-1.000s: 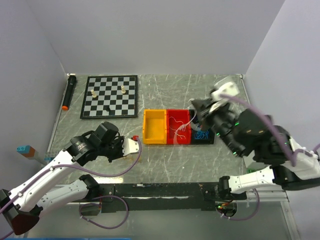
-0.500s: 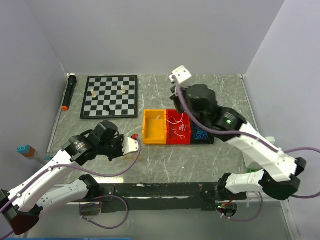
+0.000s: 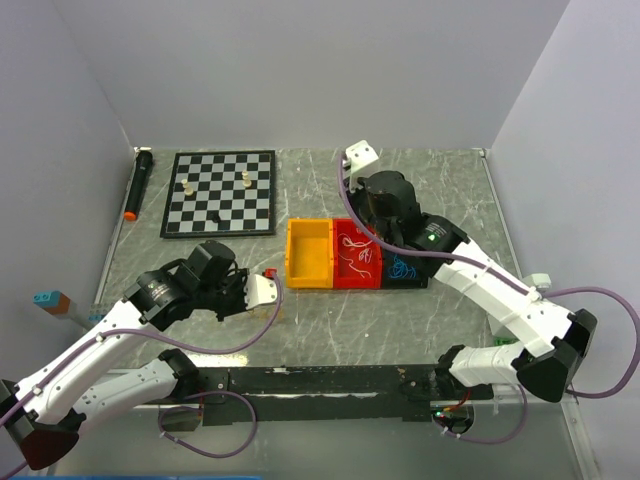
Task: Untangle the cables
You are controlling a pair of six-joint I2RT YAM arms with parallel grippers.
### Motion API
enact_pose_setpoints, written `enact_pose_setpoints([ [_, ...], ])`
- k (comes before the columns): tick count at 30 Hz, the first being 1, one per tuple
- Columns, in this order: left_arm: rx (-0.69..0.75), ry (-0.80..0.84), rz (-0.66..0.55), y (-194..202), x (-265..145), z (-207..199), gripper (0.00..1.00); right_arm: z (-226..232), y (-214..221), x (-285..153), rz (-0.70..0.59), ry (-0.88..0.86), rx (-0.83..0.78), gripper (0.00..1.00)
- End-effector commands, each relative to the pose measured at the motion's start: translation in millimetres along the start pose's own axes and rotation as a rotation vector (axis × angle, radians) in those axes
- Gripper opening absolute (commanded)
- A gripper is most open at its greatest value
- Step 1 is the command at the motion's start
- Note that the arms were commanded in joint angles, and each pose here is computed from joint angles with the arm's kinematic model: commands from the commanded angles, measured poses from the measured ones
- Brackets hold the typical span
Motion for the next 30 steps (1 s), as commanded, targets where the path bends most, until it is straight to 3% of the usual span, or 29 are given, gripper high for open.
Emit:
enact_pose_setpoints([
  [1, 0.019, -0.018, -0.039, -11, -7, 4, 0.13, -7, -1, 7, -0.043, 0.036, 0.058, 0.0],
  [20, 0.029, -0.019, -0.033, -14, -7, 5, 0.14, -15, 56, 44, 0.068, 0.159, 0.125, 0.0],
  [30, 0.018, -0.001, -0.086, -36, -16, 8, 0.16, 25, 105, 110, 0.209, 0.14, 0.251, 0.0],
])
Point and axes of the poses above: each gripper's point midway between its finger pads, its own x axis out along the fingers, its own z axis along the line the jaws close on, y = z × x, the point moved 7 cm from there along -x, back along the fingers, and after that the axes turned 12 degrees about -x, right-handed, at the moved point
